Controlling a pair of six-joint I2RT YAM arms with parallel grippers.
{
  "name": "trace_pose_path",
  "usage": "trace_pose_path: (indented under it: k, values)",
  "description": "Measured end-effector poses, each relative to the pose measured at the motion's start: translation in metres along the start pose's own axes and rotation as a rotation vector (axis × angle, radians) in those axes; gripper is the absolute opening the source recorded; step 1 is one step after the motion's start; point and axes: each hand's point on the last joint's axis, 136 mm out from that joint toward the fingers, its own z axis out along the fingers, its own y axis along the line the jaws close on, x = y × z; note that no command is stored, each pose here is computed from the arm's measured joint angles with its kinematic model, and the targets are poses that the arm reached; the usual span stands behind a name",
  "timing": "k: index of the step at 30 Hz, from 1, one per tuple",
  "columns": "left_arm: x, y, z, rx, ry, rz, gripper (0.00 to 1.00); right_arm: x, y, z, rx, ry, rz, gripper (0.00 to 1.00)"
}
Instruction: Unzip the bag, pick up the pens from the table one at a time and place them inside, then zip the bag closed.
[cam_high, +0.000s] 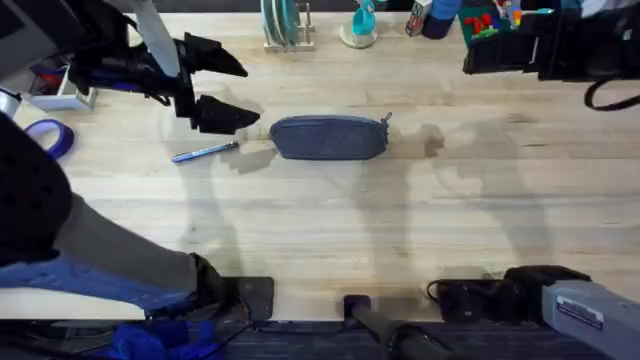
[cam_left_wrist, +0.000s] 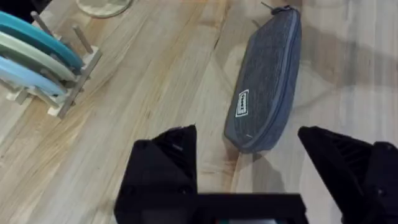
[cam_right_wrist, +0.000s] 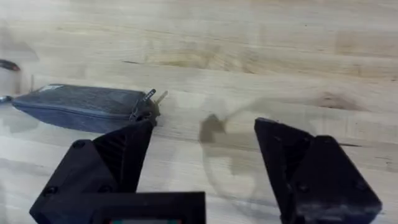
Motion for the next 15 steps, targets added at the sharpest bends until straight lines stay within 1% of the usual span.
trace_pose_path:
  k: [4, 5, 7, 10, 15]
  values:
    - [0.007, 0.003, 0.007, 0.023, -0.022, 0.027, 0.991, 0.000, 0.000, 0.000, 0.000, 0.000, 0.000, 0.995]
    - [0.013, 0.005, 0.013, 0.043, -0.051, 0.037, 0.992, 0.000, 0.000, 0.000, 0.000, 0.000, 0.000, 0.996]
    - [0.017, 0.006, 0.017, 0.053, -0.074, 0.039, 0.992, 0.000, 0.000, 0.000, 0.000, 0.000, 0.000, 0.996]
    - [0.022, 0.008, 0.023, 0.068, -0.105, 0.035, 0.992, 0.000, 0.000, 0.000, 0.000, 0.000, 0.000, 0.996]
    - [0.030, 0.009, 0.031, 0.091, -0.130, 0.018, 0.991, 0.000, 0.000, 0.000, 0.000, 0.000, 0.000, 0.996]
